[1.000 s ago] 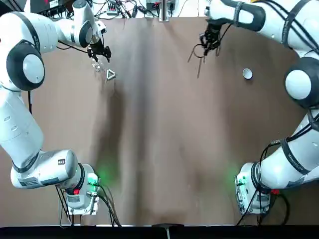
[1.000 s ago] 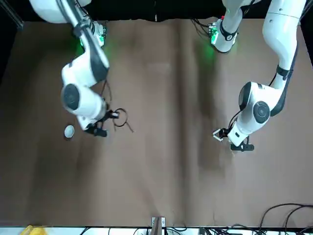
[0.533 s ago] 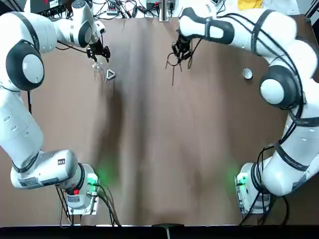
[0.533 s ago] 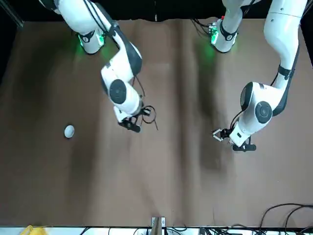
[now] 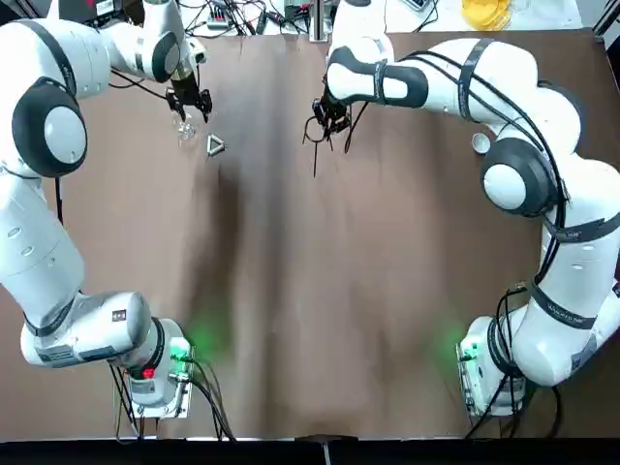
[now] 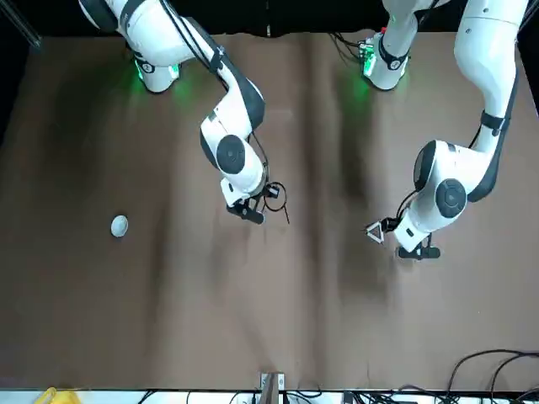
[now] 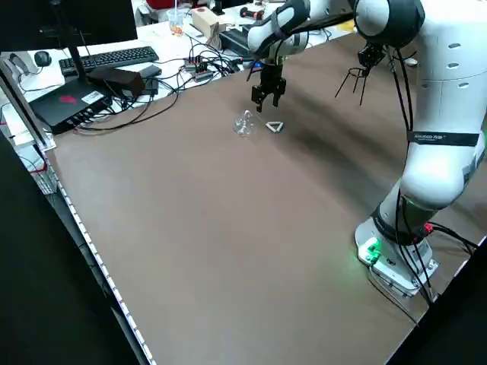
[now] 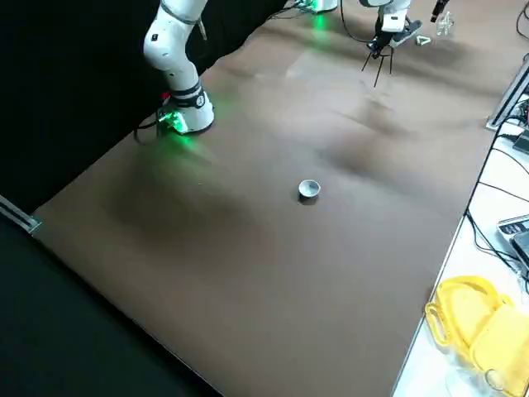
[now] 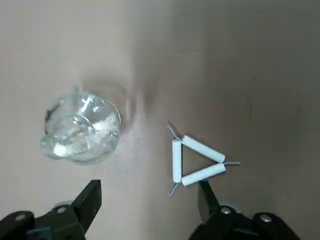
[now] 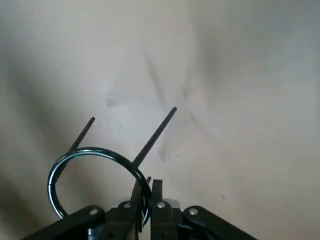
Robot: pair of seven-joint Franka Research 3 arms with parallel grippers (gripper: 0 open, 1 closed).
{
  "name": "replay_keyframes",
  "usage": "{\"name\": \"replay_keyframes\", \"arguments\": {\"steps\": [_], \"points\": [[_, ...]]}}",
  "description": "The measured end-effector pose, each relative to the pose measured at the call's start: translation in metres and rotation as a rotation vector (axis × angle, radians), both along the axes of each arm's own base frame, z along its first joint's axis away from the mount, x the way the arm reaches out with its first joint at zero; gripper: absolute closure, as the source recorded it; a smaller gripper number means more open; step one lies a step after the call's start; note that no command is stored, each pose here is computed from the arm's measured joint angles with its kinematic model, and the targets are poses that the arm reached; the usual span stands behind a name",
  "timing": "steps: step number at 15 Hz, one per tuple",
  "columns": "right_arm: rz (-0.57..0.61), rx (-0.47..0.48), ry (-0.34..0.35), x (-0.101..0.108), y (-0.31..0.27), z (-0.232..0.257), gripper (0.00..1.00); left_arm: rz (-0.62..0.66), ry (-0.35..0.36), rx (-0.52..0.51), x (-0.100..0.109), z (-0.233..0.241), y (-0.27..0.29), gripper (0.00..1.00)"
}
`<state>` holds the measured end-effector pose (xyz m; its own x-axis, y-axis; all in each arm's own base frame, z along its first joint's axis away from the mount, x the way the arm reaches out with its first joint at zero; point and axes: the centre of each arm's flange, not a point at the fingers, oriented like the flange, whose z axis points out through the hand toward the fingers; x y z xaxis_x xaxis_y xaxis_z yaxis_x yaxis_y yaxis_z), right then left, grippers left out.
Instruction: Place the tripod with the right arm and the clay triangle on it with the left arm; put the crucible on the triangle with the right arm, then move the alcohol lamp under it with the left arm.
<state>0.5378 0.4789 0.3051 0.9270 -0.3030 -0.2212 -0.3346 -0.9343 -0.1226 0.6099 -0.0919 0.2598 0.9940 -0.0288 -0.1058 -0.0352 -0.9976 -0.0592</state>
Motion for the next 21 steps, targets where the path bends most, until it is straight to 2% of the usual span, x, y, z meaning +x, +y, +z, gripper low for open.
{"name": "replay_keyframes", "arguments": {"steps": [1,3,4,6,11,16,17,20,21], "points": [[0.004,0.000,0.000,-0.003,0.004,-0.004,0.93,-0.001,0.015,0.001,-0.003,-0.007,-0.001,0.21],[0.009,0.000,0.000,-0.008,0.011,-0.010,0.93,0.000,0.046,0.000,-0.009,-0.024,-0.002,0.23],[0.011,-0.002,0.002,-0.010,0.014,-0.012,0.93,0.000,0.054,-0.002,-0.009,-0.030,-0.002,0.30],[0.010,-0.005,0.004,-0.015,0.018,-0.015,0.93,0.002,0.062,-0.006,-0.010,-0.038,-0.002,0.34],[0.010,-0.001,-0.001,-0.017,0.023,-0.022,0.93,0.008,0.018,-0.040,-0.004,-0.060,-0.007,0.40],[0.009,-0.002,0.000,-0.017,0.023,-0.024,0.91,0.007,0.012,-0.051,-0.002,-0.075,-0.011,0.48],[0.008,-0.002,0.000,-0.016,0.023,-0.024,0.85,0.003,0.009,-0.047,-0.001,-0.074,-0.011,0.49],[0.007,-0.001,-0.012,-0.013,0.022,-0.021,0.56,0.000,0.008,-0.042,0.000,-0.074,-0.010,0.55],[0.003,0.003,-0.024,-0.008,0.021,-0.015,0.38,-0.002,0.008,-0.037,0.000,-0.075,-0.008,0.56]]}}
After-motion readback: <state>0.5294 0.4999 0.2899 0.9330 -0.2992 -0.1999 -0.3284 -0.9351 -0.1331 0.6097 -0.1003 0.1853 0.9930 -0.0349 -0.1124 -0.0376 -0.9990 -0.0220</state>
